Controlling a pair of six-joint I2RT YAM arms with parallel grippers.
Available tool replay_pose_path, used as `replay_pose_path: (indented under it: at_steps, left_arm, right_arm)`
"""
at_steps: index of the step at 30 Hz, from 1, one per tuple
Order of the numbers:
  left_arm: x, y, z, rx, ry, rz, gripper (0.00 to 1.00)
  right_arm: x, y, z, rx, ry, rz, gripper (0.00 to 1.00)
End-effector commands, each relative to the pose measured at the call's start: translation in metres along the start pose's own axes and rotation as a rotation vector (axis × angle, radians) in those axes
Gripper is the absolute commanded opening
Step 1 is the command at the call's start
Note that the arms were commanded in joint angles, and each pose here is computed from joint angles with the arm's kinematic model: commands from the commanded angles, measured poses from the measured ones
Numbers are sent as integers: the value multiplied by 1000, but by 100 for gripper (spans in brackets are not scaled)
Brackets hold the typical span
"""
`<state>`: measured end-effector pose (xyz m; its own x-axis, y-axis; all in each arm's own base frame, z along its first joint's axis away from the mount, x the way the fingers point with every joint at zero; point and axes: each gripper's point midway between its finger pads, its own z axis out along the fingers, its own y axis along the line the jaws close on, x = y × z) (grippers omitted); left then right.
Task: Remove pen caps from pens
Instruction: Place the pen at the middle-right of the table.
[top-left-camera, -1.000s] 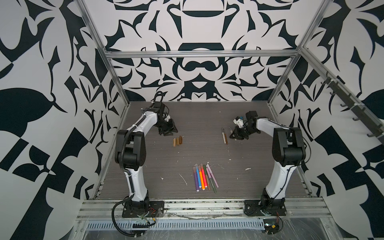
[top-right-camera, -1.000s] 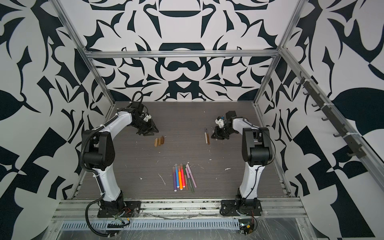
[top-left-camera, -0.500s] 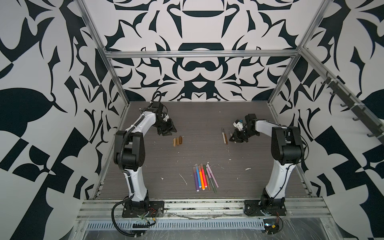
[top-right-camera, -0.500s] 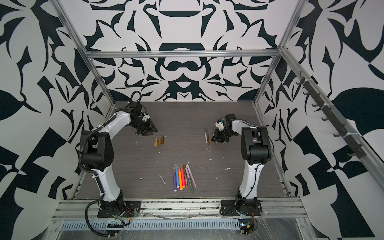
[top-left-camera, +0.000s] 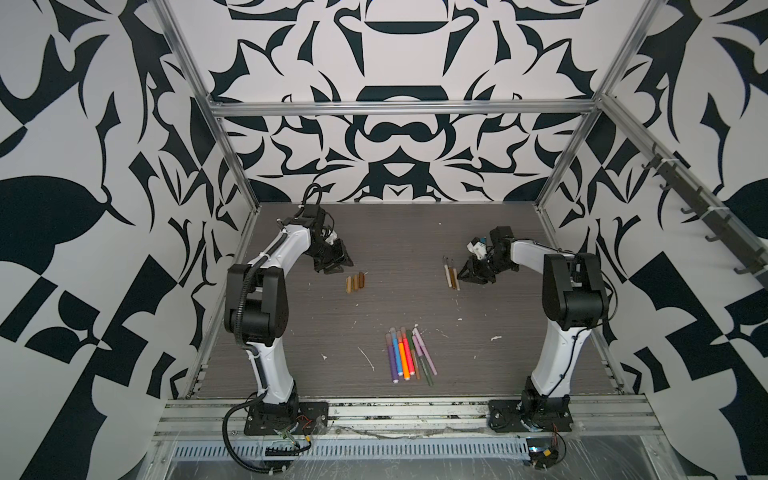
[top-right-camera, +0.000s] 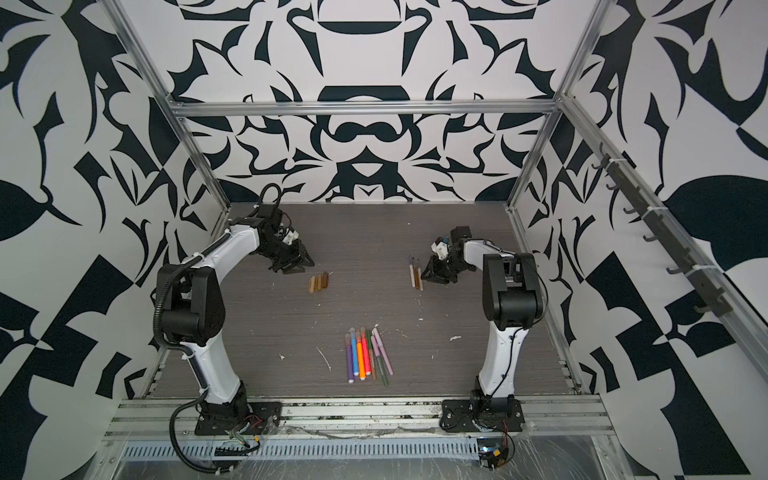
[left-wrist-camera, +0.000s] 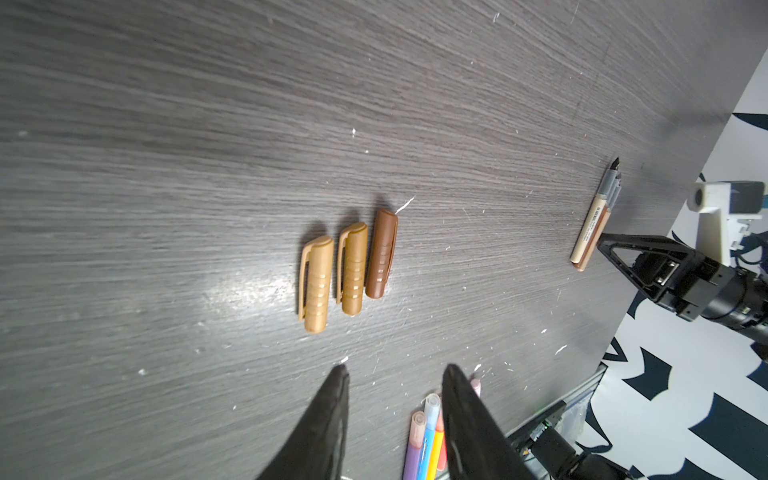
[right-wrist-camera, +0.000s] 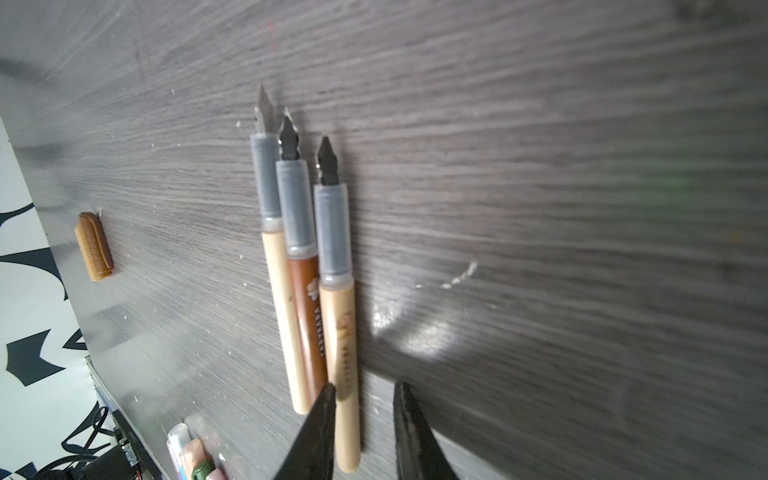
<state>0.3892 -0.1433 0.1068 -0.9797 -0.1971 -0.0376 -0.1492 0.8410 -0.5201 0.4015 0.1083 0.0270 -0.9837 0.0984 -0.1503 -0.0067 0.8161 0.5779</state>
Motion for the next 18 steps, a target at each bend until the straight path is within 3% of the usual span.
replay_pose_path:
  at_steps: [1, 12, 18]
  left_arm:
    - [6, -2, -8, 16, 4, -19, 41]
    - [3, -6, -12, 26, -15, -23, 41]
    - [-8, -20, -24, 76, -92, 0, 40]
  right_arm:
    - [-10, 11, -13, -3, -43, -35, 28]
    - [-19, 24, -28, -17, -91, -62, 26]
    - [-14, 40, -48, 20, -135, -115, 24]
